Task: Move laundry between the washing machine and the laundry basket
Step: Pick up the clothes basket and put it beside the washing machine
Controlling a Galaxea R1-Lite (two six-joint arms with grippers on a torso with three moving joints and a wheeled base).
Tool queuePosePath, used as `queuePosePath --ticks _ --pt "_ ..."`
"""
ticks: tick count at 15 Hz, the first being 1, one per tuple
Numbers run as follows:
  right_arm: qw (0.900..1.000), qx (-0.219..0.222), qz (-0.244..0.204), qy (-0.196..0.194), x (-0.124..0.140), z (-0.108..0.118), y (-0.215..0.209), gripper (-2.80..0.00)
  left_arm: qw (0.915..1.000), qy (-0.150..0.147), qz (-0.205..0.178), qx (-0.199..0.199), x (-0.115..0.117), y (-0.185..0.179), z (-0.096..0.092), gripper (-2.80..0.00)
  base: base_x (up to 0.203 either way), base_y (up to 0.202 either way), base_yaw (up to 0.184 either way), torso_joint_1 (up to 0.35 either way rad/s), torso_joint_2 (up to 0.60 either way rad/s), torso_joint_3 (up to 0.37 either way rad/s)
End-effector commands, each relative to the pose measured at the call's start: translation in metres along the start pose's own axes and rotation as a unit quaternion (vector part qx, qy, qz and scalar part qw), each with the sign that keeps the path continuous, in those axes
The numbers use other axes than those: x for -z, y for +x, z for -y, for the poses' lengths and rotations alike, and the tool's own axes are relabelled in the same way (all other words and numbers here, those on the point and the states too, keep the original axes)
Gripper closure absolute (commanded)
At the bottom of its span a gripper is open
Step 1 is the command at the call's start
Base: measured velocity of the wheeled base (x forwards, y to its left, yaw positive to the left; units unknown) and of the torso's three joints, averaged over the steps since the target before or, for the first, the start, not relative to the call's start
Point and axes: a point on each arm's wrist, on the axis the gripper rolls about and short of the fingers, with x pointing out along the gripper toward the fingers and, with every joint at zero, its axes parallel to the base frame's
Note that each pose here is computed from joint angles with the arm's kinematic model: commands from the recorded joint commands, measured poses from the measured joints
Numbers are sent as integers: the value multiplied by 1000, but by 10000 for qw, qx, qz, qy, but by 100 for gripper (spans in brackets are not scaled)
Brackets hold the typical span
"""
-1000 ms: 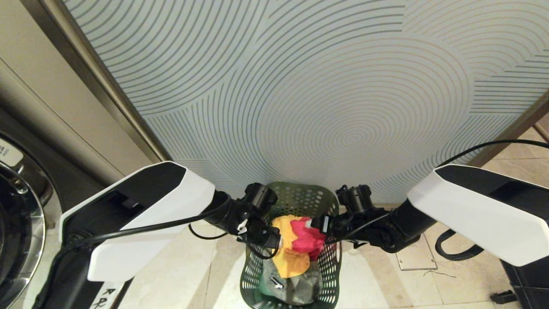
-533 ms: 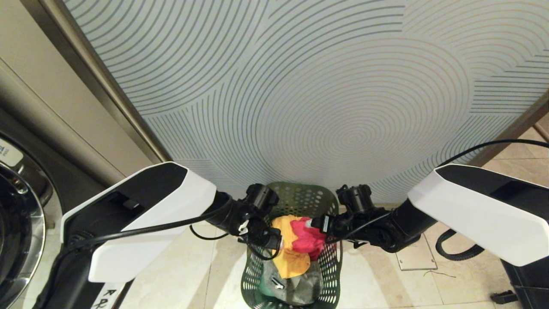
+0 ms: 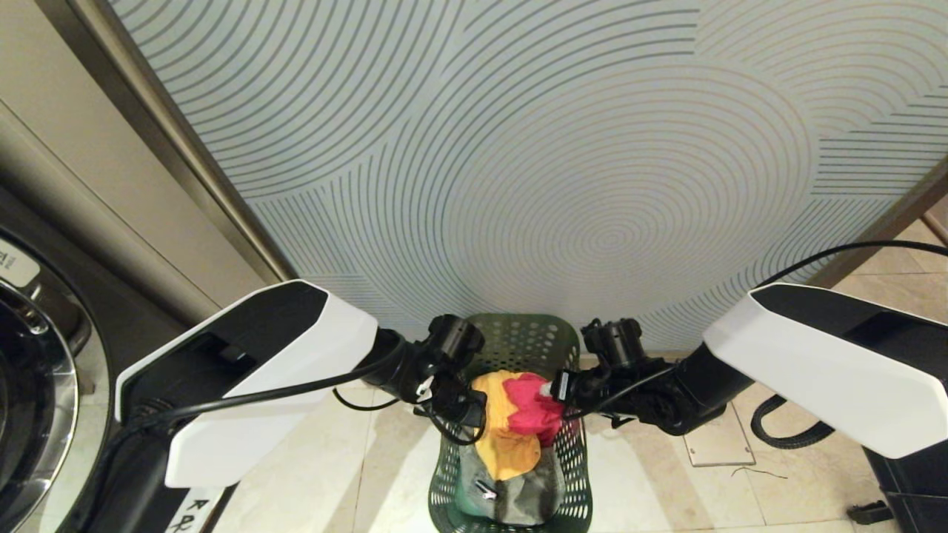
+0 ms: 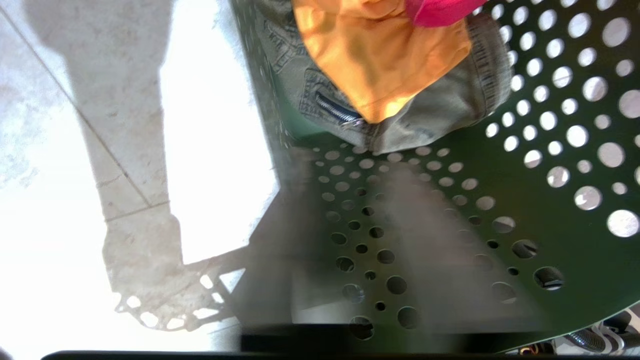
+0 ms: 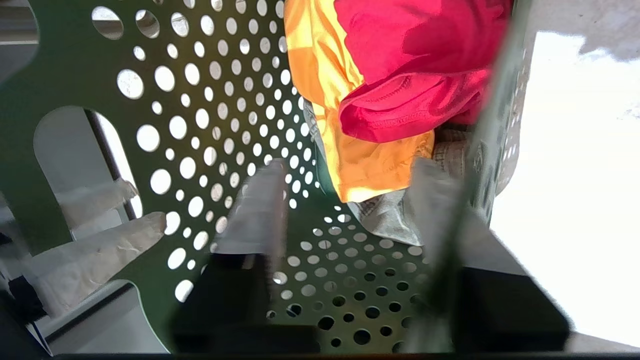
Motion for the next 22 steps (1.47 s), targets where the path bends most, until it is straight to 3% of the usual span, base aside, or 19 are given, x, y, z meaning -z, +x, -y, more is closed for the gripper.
queuePosePath --ticks 1,7,9,11,14,16,19,22 --pt "10000 -21 7 14 0 0 0 0 10000 -30 -2 16 -3 0 1 0 0 0 0 0 0 0" --pt "10000 -72 17 16 -2 -2 -4 0 9996 -215 -83 161 -10 -7 7 0 0 0 0 0 0 0" --pt "9997 -243 5 94 -6 -7 -12 0 9984 -450 -189 298 -11 -14 8 0 0 0 0 0 0 0" --pt "9981 -566 45 236 -18 -19 -29 0 9961 -696 -291 466 -16 -30 10 0 0 0 0 0 0 0" --pt "9972 -710 -12 225 -21 -30 -48 0 9948 -779 -265 597 -22 -52 11 0 0 0 0 0 0 0" --pt "9963 -842 -14 191 -23 -38 -65 0 9913 -1063 -247 730 -26 -68 12 0 0 0 0 0 0 0" --pt "9916 -1276 -178 75 -16 -53 -102 0 9827 -1495 -487 982 -27 -102 12 0 0 0 0 0 0 0" --pt "9866 -1580 -402 -54 1 -71 -127 0 9813 -1540 -637 966 -16 -118 11 0 0 0 0 0 0 0"
